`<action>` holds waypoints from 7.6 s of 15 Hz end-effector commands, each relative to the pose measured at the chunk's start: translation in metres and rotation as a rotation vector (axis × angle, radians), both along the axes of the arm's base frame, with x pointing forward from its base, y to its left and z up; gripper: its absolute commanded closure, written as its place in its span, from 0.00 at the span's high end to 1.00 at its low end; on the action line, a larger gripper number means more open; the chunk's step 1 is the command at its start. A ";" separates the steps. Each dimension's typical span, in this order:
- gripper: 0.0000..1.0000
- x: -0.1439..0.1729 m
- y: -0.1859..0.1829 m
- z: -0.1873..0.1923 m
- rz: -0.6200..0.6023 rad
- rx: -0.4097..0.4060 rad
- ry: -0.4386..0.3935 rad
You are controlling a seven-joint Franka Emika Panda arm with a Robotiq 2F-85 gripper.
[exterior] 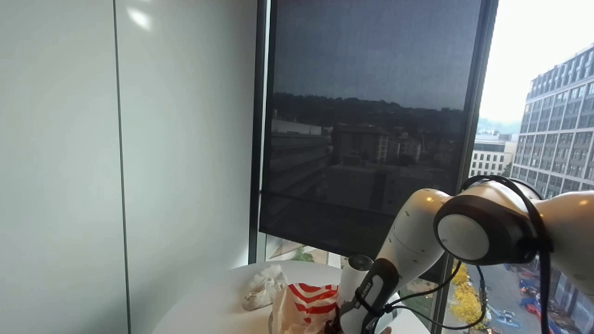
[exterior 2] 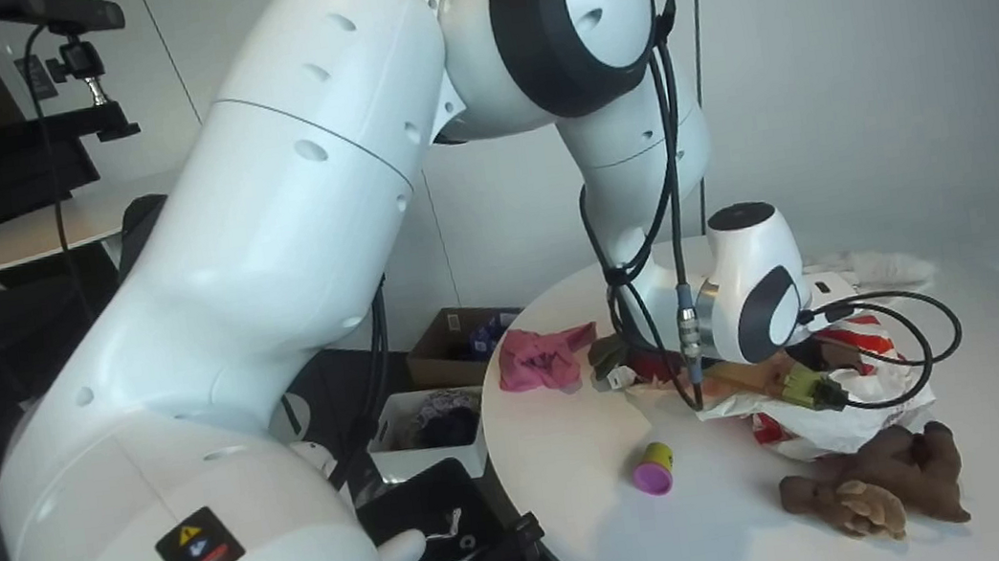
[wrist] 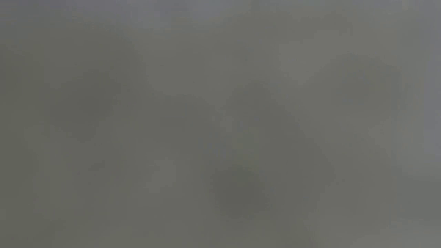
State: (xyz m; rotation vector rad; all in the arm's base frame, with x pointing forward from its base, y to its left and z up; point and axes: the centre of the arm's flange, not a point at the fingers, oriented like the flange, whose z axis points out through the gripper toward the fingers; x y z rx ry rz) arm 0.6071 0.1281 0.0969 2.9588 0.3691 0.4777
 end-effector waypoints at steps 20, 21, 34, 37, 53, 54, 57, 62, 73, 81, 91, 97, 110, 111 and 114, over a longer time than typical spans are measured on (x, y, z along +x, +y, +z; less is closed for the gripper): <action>0.57 -0.126 0.051 0.158 0.132 0.252 0.590; 0.57 -0.127 0.042 0.153 0.103 0.234 0.597; 0.57 -0.068 -0.039 0.042 -0.236 0.057 0.555; 0.57 -0.057 -0.032 0.030 -0.233 0.059 0.546; 1.00 -0.059 0.070 0.120 0.086 0.135 0.436; 1.00 -0.057 0.079 0.121 0.125 0.157 0.406; 1.00 -0.046 0.094 0.112 0.202 0.165 0.313; 1.00 -0.027 0.102 0.075 0.255 0.141 0.220; 1.00 0.028 0.087 0.043 0.257 -0.118 -0.009; 1.00 0.067 0.080 0.025 0.159 -0.141 -0.084; 1.00 0.092 0.063 0.002 -0.089 0.011 -0.245; 1.00 0.096 0.058 0.002 -0.200 0.129 -0.324; 0.81 0.107 0.054 0.019 -0.245 0.192 -0.368; 0.82 0.109 0.055 0.019 -0.241 0.195 -0.369; 1.00 0.112 0.060 0.019 -0.230 0.198 -0.372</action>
